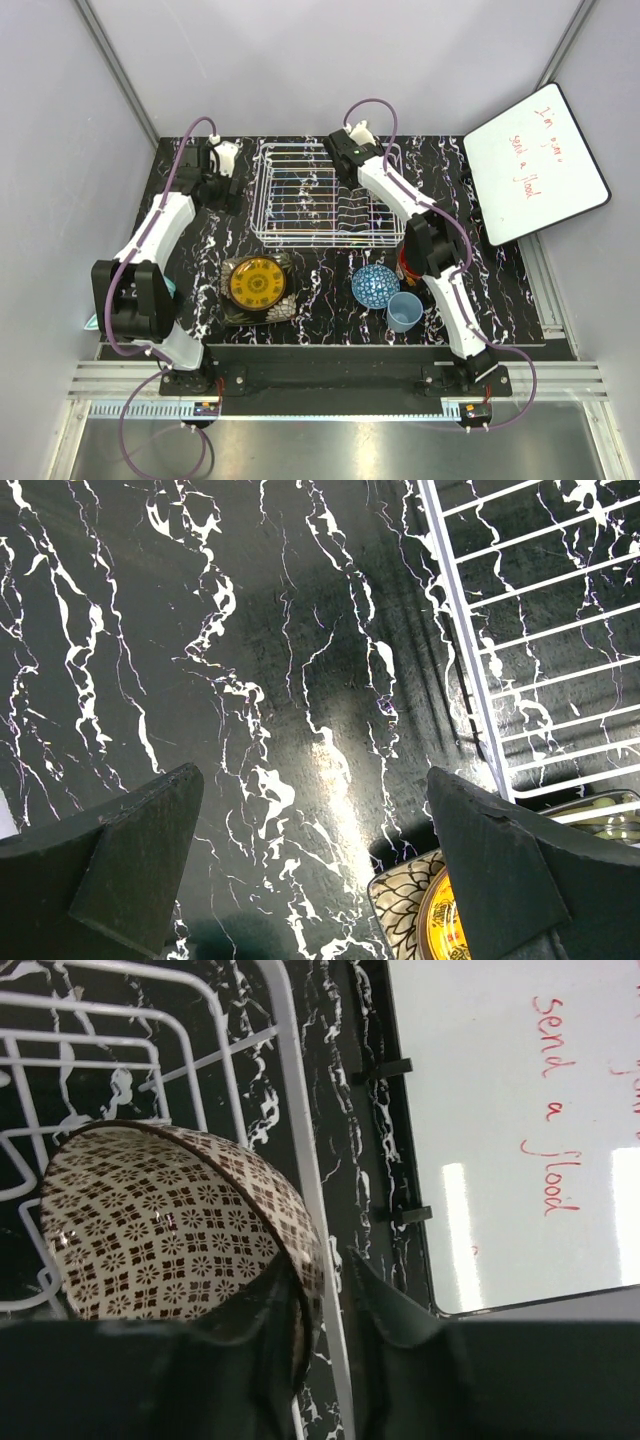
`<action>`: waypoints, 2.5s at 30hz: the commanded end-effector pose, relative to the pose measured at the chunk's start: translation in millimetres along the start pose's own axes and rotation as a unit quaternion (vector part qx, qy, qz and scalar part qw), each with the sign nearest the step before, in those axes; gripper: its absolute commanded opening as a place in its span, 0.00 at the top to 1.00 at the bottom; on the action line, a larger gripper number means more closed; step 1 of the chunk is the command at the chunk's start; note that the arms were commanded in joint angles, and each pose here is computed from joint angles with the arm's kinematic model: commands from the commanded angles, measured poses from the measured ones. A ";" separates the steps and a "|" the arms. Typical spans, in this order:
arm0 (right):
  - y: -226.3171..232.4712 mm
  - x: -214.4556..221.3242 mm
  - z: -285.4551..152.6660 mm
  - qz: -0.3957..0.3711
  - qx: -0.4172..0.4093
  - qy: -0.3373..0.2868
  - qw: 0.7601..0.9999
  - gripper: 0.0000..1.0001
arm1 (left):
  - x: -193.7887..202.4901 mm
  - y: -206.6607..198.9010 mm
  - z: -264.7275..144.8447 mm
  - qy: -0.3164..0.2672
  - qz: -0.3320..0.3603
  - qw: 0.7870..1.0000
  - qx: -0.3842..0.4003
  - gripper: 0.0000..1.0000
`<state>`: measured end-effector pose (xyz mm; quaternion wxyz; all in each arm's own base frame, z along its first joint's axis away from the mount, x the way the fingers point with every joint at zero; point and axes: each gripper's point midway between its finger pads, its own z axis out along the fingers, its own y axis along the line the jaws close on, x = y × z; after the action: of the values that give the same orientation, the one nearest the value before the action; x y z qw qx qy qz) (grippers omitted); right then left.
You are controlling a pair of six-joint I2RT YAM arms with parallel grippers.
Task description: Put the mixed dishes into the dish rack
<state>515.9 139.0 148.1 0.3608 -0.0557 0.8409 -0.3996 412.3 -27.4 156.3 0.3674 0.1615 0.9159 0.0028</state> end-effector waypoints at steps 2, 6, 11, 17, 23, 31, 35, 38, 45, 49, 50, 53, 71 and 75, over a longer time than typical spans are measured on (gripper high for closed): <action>7.5 2.1 -7.5 0.019 -0.029 0.008 0.999 0.55 | -14.6 9.4 -16.3 -0.030 0.008 0.999 -0.020 0.01; 5.1 3.6 -11.7 0.019 -0.031 0.009 0.999 0.38 | -16.4 8.4 -14.9 -0.031 0.006 0.999 -0.016 0.01; -14.8 -16.4 -37.7 0.060 -0.051 -0.012 0.997 0.28 | -18.5 7.8 -12.9 -0.033 0.002 0.999 -0.012 0.01; -57.0 -22.0 -106.9 0.100 -0.128 -0.038 0.986 0.21 | -22.4 8.2 -11.5 -0.036 0.003 0.999 -0.011 0.01; -42.1 53.1 -174.4 0.051 -0.294 -0.012 0.954 0.18 | -25.6 10.2 -8.0 -0.037 -0.003 0.999 -0.010 0.01; -26.5 131.9 -247.6 0.031 -0.513 -0.008 0.858 0.18 | -27.3 10.4 -6.9 -0.037 -0.008 0.999 -0.007 0.01; -12.9 144.6 -240.9 0.016 -0.509 0.017 0.860 0.21 | -27.3 9.3 -6.6 -0.038 -0.012 0.999 -0.005 0.01; 4.5 153.8 -244.3 -0.004 -0.529 0.030 0.848 0.23 | -27.8 10.2 -7.9 -0.040 -0.011 0.999 -0.008 0.01; 42.0 176.5 -240.1 -0.044 -0.549 0.069 0.832 0.28 | -25.3 10.7 -5.8 -0.038 -0.009 0.999 -0.010 0.01; 58.2 193.2 -235.9 -0.070 -0.540 0.087 0.834 0.28 | -21.6 9.2 -1.1 -0.033 -0.007 0.999 -0.010 0.01; 61.3 197.8 -236.5 -0.076 -0.540 0.089 0.834 0.27 | -22.7 9.2 -1.2 -0.036 -0.005 0.999 -0.011 0.01; 66.8 208.3 -236.6 -0.086 -0.537 0.097 0.834 0.28 | -18.6 9.0 1.4 -0.032 -0.002 0.999 -0.013 0.01; 111.8 230.4 -241.4 -0.146 -0.514 0.118 0.837 0.41 | -9.0 1.5 6.4 -0.043 0.004 0.999 0.000 0.01; 119.4 209.8 -257.0 -0.145 -0.527 0.085 0.833 0.41 | -7.6 -0.3 6.4 -0.044 0.000 0.999 0.003 0.01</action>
<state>203.2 267.3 30.1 0.0899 -0.3098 0.9461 0.0283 413.4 -26.1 140.4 0.3694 0.1592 0.9155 -0.0012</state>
